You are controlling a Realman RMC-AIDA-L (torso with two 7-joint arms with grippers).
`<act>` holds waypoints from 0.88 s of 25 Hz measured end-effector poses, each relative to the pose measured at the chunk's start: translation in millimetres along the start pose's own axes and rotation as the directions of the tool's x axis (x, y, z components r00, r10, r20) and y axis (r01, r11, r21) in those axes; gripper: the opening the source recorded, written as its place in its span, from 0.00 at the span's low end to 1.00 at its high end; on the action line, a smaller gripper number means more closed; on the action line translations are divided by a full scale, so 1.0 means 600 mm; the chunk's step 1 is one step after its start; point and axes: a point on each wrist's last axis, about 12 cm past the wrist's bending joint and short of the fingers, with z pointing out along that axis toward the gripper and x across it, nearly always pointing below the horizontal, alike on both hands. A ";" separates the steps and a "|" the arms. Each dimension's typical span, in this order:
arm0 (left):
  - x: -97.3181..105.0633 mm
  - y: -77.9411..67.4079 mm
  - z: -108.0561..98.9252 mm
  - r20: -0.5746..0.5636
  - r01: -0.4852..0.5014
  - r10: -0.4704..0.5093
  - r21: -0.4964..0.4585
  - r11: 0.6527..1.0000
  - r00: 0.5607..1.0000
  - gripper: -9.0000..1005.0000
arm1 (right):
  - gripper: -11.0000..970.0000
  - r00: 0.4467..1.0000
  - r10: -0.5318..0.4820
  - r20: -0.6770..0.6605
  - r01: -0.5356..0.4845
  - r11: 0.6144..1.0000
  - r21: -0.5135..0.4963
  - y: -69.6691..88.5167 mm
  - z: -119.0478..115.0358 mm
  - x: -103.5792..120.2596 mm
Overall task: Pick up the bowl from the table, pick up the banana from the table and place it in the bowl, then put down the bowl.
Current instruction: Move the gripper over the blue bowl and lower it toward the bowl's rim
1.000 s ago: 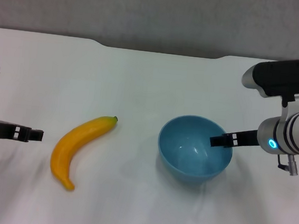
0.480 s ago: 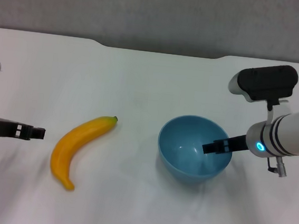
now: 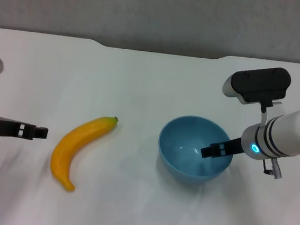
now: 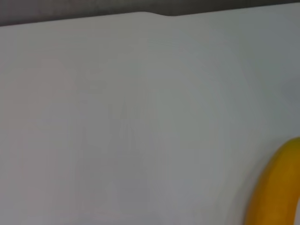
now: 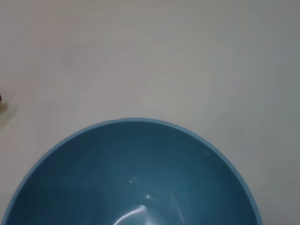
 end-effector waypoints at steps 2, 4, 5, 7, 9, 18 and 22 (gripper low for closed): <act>0.001 -0.001 0.001 -0.001 -0.001 0.001 0.001 1.000 1.000 0.85 | 0.80 1.000 -0.004 -0.004 0.004 1.000 0.003 0.000 0.000 0.001; 0.001 -0.003 0.002 0.002 -0.003 0.003 0.002 1.000 1.000 0.85 | 0.72 1.000 -0.016 -0.008 0.016 1.000 0.007 0.001 0.001 0.002; 0.001 -0.003 0.002 0.002 -0.002 0.002 0.002 1.000 1.000 0.85 | 0.68 0.999 -0.046 -0.011 0.047 0.999 0.018 0.002 0.002 0.005; 0.003 -0.002 0.002 0.002 0.001 -0.001 0.000 1.000 1.000 0.85 | 0.60 0.998 -0.064 -0.009 0.064 0.998 0.027 0.003 0.003 0.005; 0.004 -0.001 0.002 0.001 0.002 -0.002 0.000 1.000 1.000 0.85 | 0.55 0.996 -0.088 -0.007 0.089 0.995 0.039 0.004 0.003 0.005; 0.007 0.001 0.002 0.004 0.006 -0.006 -0.004 1.000 1.000 0.85 | 0.32 0.998 -0.064 0.019 0.063 0.997 0.032 -0.001 0.004 0.010; 0.007 0.001 0.002 0.005 0.006 -0.006 -0.004 1.000 1.000 0.85 | 0.17 0.998 -0.066 0.024 0.065 0.997 0.032 -0.001 0.004 0.010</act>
